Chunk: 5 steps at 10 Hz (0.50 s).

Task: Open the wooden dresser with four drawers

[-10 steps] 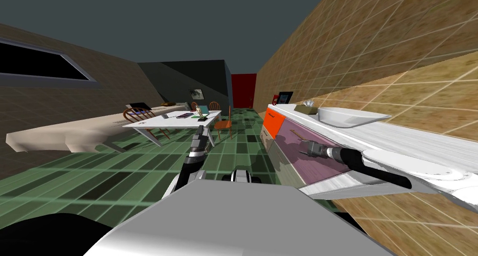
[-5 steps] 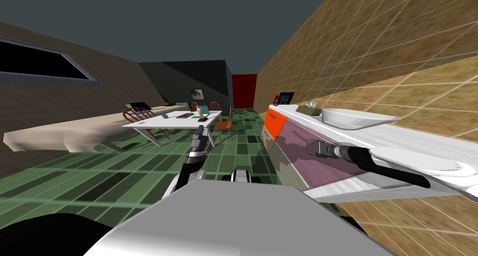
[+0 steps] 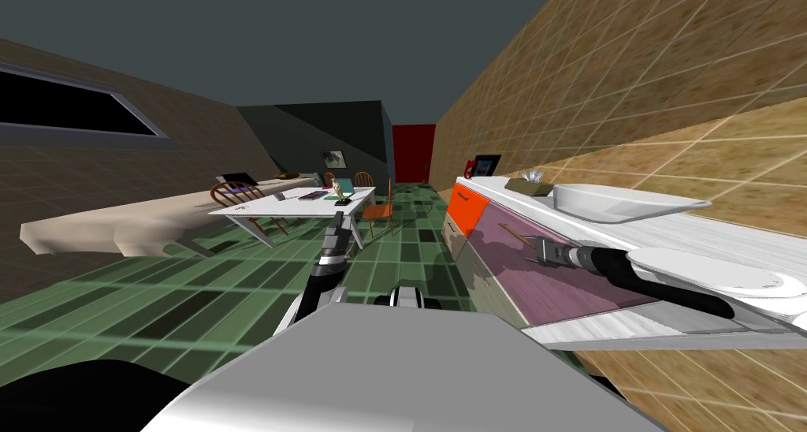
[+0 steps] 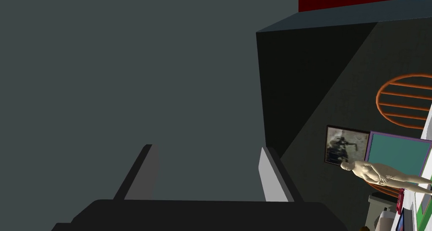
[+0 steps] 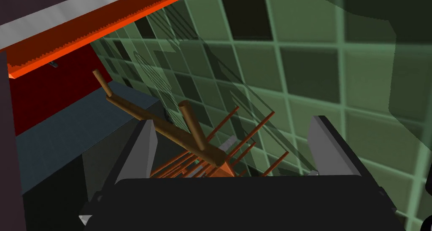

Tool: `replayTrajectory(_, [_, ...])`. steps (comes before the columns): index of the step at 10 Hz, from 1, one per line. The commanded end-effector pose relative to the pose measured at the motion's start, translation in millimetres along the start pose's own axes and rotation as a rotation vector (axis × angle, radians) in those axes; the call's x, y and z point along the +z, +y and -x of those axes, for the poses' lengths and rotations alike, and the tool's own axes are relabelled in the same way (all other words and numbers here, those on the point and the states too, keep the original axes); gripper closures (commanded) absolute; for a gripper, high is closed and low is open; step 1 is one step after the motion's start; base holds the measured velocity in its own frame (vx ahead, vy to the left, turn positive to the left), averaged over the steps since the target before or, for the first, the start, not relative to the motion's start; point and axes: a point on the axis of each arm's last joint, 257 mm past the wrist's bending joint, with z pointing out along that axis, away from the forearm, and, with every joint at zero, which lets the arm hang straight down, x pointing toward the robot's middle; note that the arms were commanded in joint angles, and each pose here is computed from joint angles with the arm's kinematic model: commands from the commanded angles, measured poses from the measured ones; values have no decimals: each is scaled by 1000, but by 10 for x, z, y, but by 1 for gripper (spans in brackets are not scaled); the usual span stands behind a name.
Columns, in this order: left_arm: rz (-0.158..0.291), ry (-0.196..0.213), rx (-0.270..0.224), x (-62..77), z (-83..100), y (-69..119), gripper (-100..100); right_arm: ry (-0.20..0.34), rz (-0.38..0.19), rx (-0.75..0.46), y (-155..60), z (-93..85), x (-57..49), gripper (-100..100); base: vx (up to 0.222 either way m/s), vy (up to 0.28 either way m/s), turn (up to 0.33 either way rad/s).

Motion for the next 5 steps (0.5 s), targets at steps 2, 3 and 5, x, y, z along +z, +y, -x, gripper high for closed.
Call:
replayTrajectory(2, [0, 0, 0, 0, -1, 0, 0, -1, -6, -2, -49, 21, -11, 100, -5, 129, -4])
replayTrajectory(3, [0, 0, 0, 1, -1, -1, 0, -2, -4, -2, -50, 29, -14, 100, -17, 171, 4])
replayTrajectory(5, [0, 0, 0, 0, -1, -1, 0, -3, -2, -3, -52, 43, -19, 100, -3, 217, -8])
